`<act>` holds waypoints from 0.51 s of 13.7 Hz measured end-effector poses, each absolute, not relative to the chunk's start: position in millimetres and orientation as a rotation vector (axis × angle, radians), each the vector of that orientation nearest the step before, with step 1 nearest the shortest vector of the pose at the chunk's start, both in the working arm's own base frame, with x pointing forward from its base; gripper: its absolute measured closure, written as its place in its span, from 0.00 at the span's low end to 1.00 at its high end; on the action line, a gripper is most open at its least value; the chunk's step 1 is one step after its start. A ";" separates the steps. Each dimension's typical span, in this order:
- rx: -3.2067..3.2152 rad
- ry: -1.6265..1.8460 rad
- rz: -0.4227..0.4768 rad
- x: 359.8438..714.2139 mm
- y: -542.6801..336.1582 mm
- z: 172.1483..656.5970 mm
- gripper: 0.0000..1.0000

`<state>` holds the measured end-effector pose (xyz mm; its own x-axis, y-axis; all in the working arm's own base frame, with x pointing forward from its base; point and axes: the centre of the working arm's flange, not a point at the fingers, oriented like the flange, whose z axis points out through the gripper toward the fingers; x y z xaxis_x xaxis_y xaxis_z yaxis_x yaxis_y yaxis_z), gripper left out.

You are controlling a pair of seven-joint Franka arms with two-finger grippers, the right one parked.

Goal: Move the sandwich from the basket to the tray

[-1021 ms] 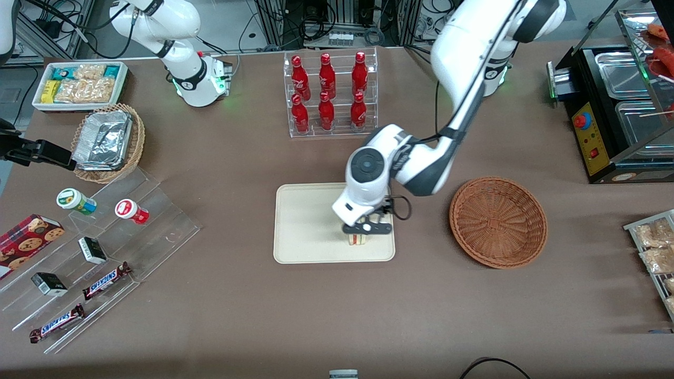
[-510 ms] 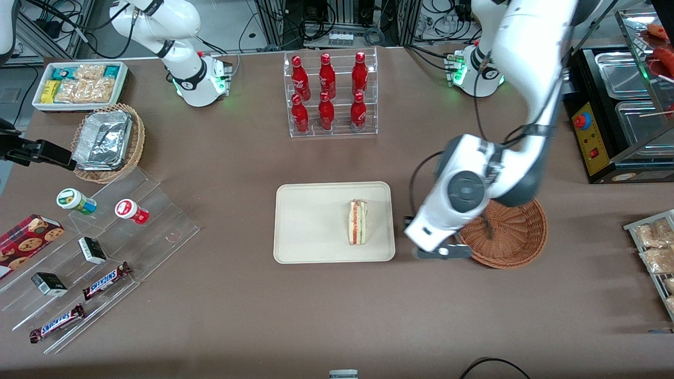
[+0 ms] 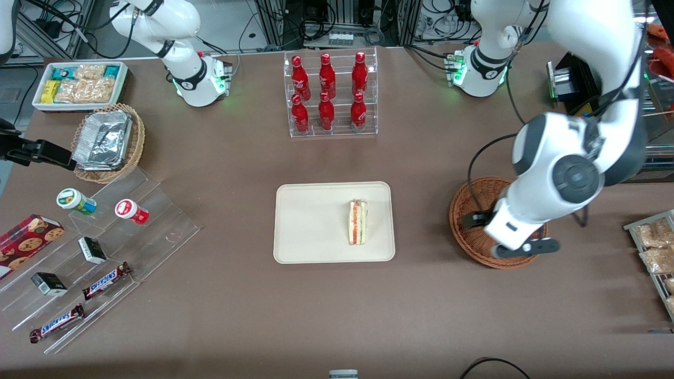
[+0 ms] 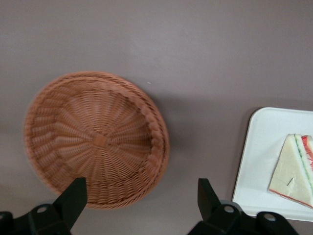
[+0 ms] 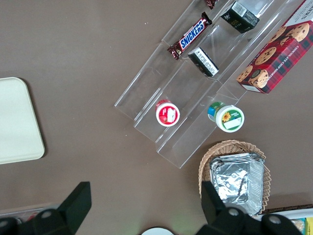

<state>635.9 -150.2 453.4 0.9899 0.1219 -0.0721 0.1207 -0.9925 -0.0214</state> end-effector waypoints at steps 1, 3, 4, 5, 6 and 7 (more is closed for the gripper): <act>-3.121 -0.211 0.104 631.2 -139.5 473.5 0.00; -3.116 -0.249 0.118 613.4 -119.3 518.0 0.00; -3.110 -0.262 0.132 602.6 -109.6 540.3 0.00; -3.105 -0.248 0.149 591.6 -100.8 561.3 0.00; -3.105 -0.204 0.163 582.0 -92.5 579.5 0.00; -3.106 -0.154 0.169 574.2 -84.2 594.1 0.00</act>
<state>574.2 -84.2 594.1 0.9892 0.1003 -0.1068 0.0974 -0.9947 -0.0325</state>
